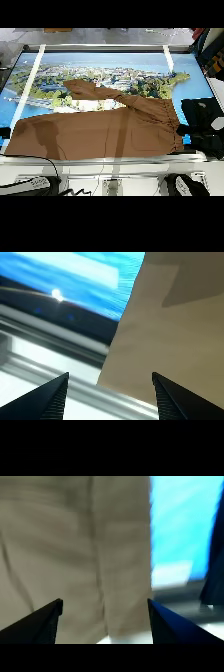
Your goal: Fold the clothes and pants, and hang the long-sleeved shirts on hangers.
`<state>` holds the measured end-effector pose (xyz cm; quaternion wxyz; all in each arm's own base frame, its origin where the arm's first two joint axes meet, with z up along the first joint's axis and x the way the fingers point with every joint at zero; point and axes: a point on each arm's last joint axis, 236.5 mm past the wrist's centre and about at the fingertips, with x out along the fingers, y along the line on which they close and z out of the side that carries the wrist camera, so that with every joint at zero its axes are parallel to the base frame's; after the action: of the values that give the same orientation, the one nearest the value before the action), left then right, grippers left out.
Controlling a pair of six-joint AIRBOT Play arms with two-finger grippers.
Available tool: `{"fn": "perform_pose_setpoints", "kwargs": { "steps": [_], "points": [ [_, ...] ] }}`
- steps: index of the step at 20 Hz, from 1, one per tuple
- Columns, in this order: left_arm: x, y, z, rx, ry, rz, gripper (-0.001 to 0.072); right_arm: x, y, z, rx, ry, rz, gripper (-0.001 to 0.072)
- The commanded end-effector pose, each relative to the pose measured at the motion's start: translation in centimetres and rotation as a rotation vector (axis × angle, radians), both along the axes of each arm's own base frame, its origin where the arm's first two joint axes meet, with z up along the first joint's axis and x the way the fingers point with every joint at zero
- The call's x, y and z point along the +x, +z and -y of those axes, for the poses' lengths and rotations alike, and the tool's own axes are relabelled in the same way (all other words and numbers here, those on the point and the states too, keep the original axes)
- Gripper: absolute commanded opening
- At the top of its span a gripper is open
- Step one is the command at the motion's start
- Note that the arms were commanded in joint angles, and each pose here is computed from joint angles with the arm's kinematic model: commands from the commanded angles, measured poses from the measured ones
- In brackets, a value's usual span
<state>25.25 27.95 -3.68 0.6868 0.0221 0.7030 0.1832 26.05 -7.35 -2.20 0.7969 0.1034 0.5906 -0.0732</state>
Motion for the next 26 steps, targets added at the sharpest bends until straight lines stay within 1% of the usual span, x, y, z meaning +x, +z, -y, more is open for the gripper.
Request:
{"fn": "perform_pose_setpoints", "kwargs": {
  "steps": [1, 3, 5, 6, 8, 9, 10, 11, 12, 15, 18, 20, 22, 26],
  "points": [
    [4.5, 1.4, 2.3, 0.014, -0.039, 0.085, 0.0557, 4.6, 0.4, 3.1, 0.013, -0.179, 0.136, 0.0592],
    [6.5, 1.6, 3.6, 0.025, -0.101, 0.112, 0.0557, 5.3, -1.3, 4.3, 0.091, -0.244, 0.059, 0.0591],
    [8.0, 1.6, 4.7, 0.022, -0.136, 0.143, 0.0557, 6.1, -2.6, 5.0, 0.214, -0.299, -0.009, 0.0569],
    [8.5, 1.6, 5.2, 0.011, -0.139, 0.161, 0.0557, 6.7, -3.0, 4.9, 0.292, -0.286, -0.031, 0.0560],
    [9.1, 1.4, 6.2, -0.029, -0.127, 0.193, 0.0557, 7.3, -3.8, 3.9, 0.426, -0.192, -0.081, 0.0560],
    [9.3, 1.4, 6.5, -0.046, -0.121, 0.202, 0.0558, 7.2, -4.6, 3.6, 0.456, -0.154, -0.118, 0.0564],
    [9.4, 1.3, 6.9, -0.061, -0.116, 0.212, 0.0565, 7.1, -5.5, 3.3, 0.473, -0.115, -0.144, 0.0564],
    [9.7, 1.2, 7.5, -0.082, -0.110, 0.224, 0.0619, 7.3, -6.3, 3.0, 0.474, -0.076, -0.152, 0.0564],
    [10.0, 1.2, 8.1, -0.103, -0.107, 0.237, 0.0629, 7.7, -7.1, 2.9, 0.461, -0.042, -0.146, 0.0564],
    [10.9, 1.2, 9.7, -0.148, -0.110, 0.263, 0.0628, 8.8, -8.6, 3.2, 0.402, -0.018, -0.128, 0.0564],
    [12.3, 1.3, 12.6, -0.245, -0.098, 0.319, 0.0629, 8.7, -9.5, 3.1, 0.410, 0.002, -0.142, 0.0562],
    [14.0, 1.8, 15.1, -0.347, -0.066, 0.396, 0.0628, 7.8, -10.1, 1.9, 0.462, 0.045, -0.181, 0.0545],
    [16.0, 2.7, 17.4, -0.453, -0.029, 0.487, 0.0628, 7.6, -10.0, -0.2, 0.557, 0.116, -0.180, 0.0543],
    [18.2, 2.8, 22.2, -0.625, -0.031, 0.537, 0.0628, 9.9, -8.0, -2.9, 0.687, 0.186, -0.045, 0.0542]
  ]
}}
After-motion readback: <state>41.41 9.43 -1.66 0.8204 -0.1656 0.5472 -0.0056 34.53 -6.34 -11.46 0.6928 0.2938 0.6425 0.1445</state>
